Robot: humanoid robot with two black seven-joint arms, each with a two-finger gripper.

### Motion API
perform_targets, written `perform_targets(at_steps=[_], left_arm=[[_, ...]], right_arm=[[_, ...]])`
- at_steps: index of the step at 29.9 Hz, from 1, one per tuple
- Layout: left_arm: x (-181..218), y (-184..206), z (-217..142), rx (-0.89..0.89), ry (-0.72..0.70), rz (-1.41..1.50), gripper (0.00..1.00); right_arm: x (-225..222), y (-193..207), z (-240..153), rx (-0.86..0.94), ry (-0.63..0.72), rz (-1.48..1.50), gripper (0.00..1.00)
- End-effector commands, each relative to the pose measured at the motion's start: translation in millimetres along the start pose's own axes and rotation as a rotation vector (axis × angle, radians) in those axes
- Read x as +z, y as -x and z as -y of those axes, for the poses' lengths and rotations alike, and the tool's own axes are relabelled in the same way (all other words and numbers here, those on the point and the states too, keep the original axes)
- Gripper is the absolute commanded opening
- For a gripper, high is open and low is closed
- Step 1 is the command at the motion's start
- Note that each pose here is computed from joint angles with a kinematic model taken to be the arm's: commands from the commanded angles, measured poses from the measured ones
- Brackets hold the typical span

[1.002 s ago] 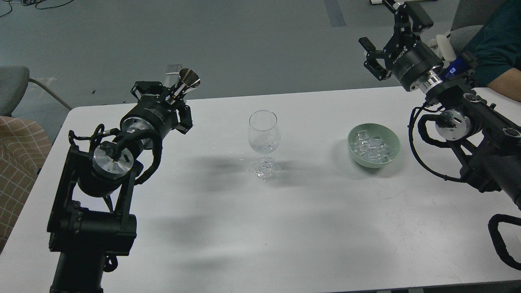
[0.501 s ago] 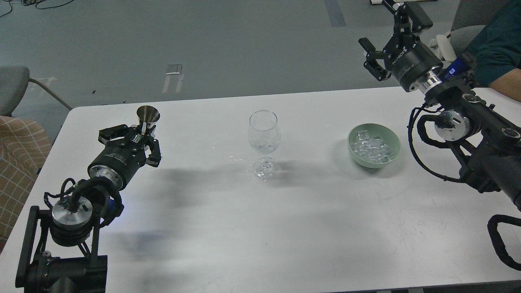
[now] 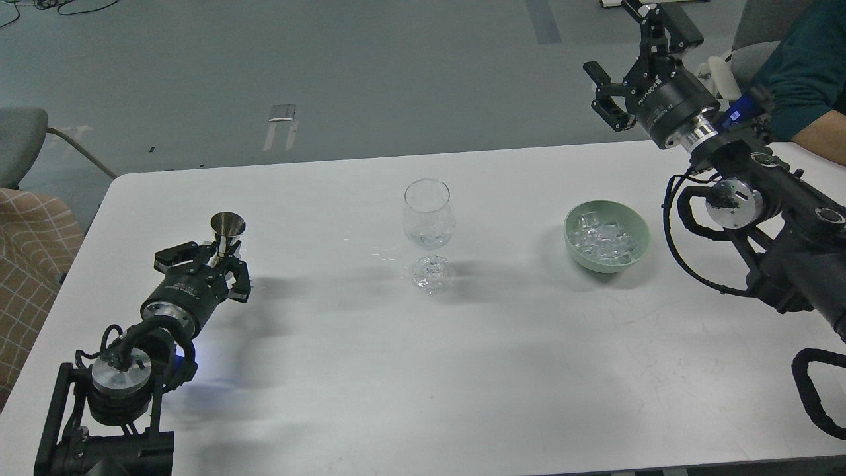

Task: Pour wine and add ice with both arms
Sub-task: 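Bring the jigger back upright and lower it onto the table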

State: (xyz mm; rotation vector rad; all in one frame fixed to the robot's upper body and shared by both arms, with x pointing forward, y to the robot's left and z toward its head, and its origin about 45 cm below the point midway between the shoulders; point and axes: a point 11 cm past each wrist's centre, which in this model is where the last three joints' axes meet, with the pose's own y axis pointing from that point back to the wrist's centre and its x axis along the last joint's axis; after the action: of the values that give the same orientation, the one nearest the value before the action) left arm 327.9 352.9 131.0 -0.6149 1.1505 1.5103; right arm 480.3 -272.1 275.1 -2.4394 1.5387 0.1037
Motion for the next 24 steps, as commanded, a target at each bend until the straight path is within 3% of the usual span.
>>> perform_targets(at_steps=[1,10,24], left_arm=[[0.1,-2.9,0.5,0.003,0.011,-0.024,0.32],[0.0,-3.2,2.1,0.005,0.011,-0.027,0.37],[-2.0,-5.3,4.1,0.020,0.004,-0.031,0.55]], right_arm=[[0.4,0.3,-0.1,-0.003,0.004,-0.009,1.00],[0.6,-0.3,-0.2,-0.001,0.005,-0.010,1.00],[0.8,0.7,0.2,-0.002,0.004,-0.010,1.00]])
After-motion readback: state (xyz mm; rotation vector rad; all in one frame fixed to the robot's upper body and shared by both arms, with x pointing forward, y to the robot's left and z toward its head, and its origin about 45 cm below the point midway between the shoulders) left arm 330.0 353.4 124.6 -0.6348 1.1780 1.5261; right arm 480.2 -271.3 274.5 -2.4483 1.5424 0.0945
